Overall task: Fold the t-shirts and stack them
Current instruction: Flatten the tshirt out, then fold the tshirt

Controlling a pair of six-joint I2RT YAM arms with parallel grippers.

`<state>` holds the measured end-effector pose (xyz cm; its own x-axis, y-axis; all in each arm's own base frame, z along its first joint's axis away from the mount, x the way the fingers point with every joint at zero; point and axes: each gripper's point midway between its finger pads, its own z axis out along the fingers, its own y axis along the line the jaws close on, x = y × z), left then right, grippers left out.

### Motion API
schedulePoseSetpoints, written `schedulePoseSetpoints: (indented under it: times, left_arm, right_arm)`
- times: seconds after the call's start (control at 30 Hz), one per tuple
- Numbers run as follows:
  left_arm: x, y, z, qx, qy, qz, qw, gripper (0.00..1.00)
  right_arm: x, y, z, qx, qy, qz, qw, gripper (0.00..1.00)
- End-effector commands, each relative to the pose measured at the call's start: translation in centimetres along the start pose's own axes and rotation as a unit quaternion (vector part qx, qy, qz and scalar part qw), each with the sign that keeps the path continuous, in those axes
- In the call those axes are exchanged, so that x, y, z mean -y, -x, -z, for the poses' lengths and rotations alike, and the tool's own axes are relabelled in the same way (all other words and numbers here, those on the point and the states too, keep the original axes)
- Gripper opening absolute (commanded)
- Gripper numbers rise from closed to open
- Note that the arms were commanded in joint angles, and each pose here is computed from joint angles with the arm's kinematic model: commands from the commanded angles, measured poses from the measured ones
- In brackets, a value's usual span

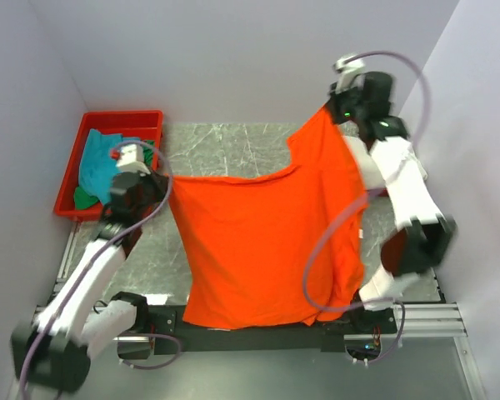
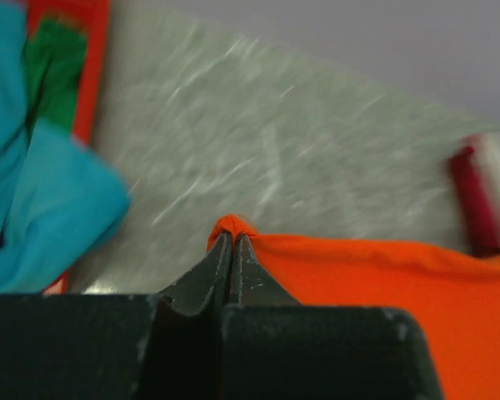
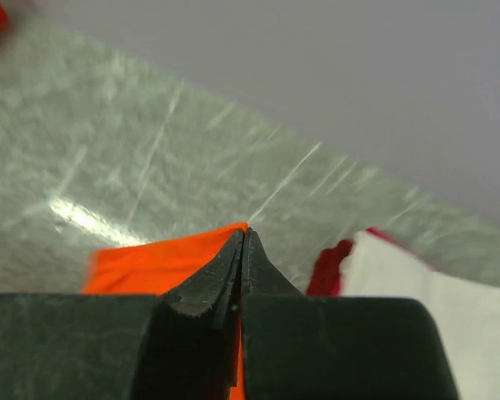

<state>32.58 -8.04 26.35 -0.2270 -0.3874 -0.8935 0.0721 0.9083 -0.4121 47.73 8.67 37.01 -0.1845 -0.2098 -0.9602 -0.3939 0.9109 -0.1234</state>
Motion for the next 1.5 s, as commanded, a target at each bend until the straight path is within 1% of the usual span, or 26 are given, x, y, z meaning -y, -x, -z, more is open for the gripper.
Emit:
schedulePoseSetpoints:
  times: [0.0,0.03,0.07,0.1,0.13,0.17,0.2,0.23,0.27,0.4,0.57,0.67,0.73,0.83,1.03,1.1,1.13,1.17,1.2,1.23,1.27,1.33,1.37,1.4,1.43,1.47]
  left_arm:
    - [-5.4,-2.7,-4.2,0.012,0.119,0.032,0.992,0.00]
    - [-6.4,-3.7,-5.2,0.001,0.139,0.033,0.990,0.00]
    - [-8.4,-5.7,-7.0,-0.025,0.180,0.027,0.983,0.00]
    - [-9.5,-6.3,-7.9,-0.033,0.197,0.024,0.980,0.00]
    - [-10.3,-7.0,-8.8,-0.045,0.211,0.020,0.976,0.00]
    - [-11.5,-8.2,-10.1,-0.063,0.233,0.011,0.970,0.00]
    - [-12.2,-8.4,-10.7,-0.068,0.244,0.003,0.967,0.00]
    - [-12.4,-8.4,-11.3,-0.069,0.247,0.001,0.967,0.00]
    - [-13.2,-9.2,-11.7,-0.078,0.258,-0.004,0.963,0.00]
    - [-13.7,-8.6,-12.3,-0.071,0.265,-0.016,0.962,0.00]
    - [-13.0,-5.8,-12.4,-0.051,0.262,-0.037,0.963,0.00]
    - [-12.0,-4.2,-12.6,-0.037,0.242,-0.047,0.968,0.00]
    - [-11.3,-3.3,-13.1,-0.033,0.228,-0.052,0.972,0.00]
    - [-11.1,-3.0,-13.8,-0.041,0.225,-0.064,0.971,0.00]
    - [-10.7,-3.0,-14.6,-0.050,0.215,-0.071,0.973,0.00]
    - [-10.7,-3.1,-14.8,-0.055,0.213,-0.074,0.973,0.00]
    - [-10.8,-3.3,-14.8,-0.060,0.214,-0.077,0.972,0.00]
    - [-10.8,-3.4,-14.9,-0.061,0.213,-0.077,0.972,0.00]
    - [-10.9,-3.6,-14.9,-0.064,0.213,-0.078,0.972,0.00]
    - [-11.0,-3.8,-15.0,-0.068,0.214,-0.079,0.971,0.01]
    - [-11.2,-4.3,-15.2,-0.076,0.216,-0.078,0.970,0.00]
    - [-11.4,-4.9,-15.3,-0.086,0.218,-0.079,0.969,0.00]
    - [-11.7,-5.5,-15.5,-0.092,0.220,-0.079,0.968,0.00]
    - [-11.8,-5.8,-15.6,-0.096,0.220,-0.080,0.967,0.00]
    - [-11.8,-6.0,-15.6,-0.097,0.220,-0.079,0.967,0.00]
    - [-11.8,-6.0,-15.7,-0.097,0.219,-0.078,0.968,0.01]
  right_arm:
    - [-1.3,-2.1,-6.4,-0.002,0.053,-0.009,0.999,0.00]
    - [-1.5,-3.4,-8.1,-0.019,0.059,-0.011,0.998,0.00]
    - [-1.6,-7.6,-11.5,-0.062,0.064,-0.019,0.996,0.00]
    - [-1.6,-7.1,-12.8,-0.063,0.062,-0.008,0.996,0.00]
    - [-1.5,-8.1,-14.0,-0.076,0.060,-0.007,0.995,0.00]
    - [-1.7,-11.6,-16.3,-0.110,0.064,-0.014,0.992,0.00]
    - [-1.6,-10.6,-17.0,-0.105,0.064,-0.013,0.992,0.00]
    - [-1.6,-11.0,-17.7,-0.109,0.061,-0.015,0.992,0.00]
    - [-1.9,-12.4,-18.7,-0.121,0.061,-0.019,0.991,0.00]
    - [-2.1,-12.6,-19.5,-0.117,0.047,-0.012,0.992,0.00]
    - [-1.8,-10.4,-18.6,-0.090,0.034,-0.008,0.995,0.00]
    - [-1.6,-7.8,-17.5,-0.059,0.033,-0.003,0.998,0.00]
    - [-1.5,-6.1,-16.8,-0.043,0.031,0.000,0.999,0.00]
    - [-1.2,-4.3,-16.4,-0.030,0.029,0.006,0.999,0.00]
    - [-1.5,-4.9,-16.1,-0.039,0.040,0.006,0.998,0.00]
    - [-2.0,-6.1,-16.0,-0.048,0.049,0.003,0.998,0.00]
    - [-2.1,-5.5,-15.3,-0.042,0.052,0.005,0.998,0.00]
    - [-2.4,-6.7,-15.1,-0.054,0.057,0.002,0.997,0.00]
    - [-2.6,-6.7,-14.8,-0.051,0.061,0.002,0.997,0.00]
    - [-2.8,-5.9,-14.0,-0.043,0.064,0.005,0.997,0.00]
    - [-3.0,-7.2,-13.7,-0.055,0.068,0.002,0.996,0.00]
    - [-3.3,-6.4,-12.4,-0.045,0.075,0.005,0.996,0.00]
    - [-3.5,-7.3,-12.0,-0.053,0.077,0.003,0.996,0.00]
    - [-3.5,-7.3,-11.6,-0.051,0.078,0.003,0.996,0.00]
    - [-3.6,-6.4,-10.7,-0.040,0.079,0.005,0.996,0.00]
    - [-3.8,-7.3,-10.3,-0.048,0.083,0.000,0.995,0.00]
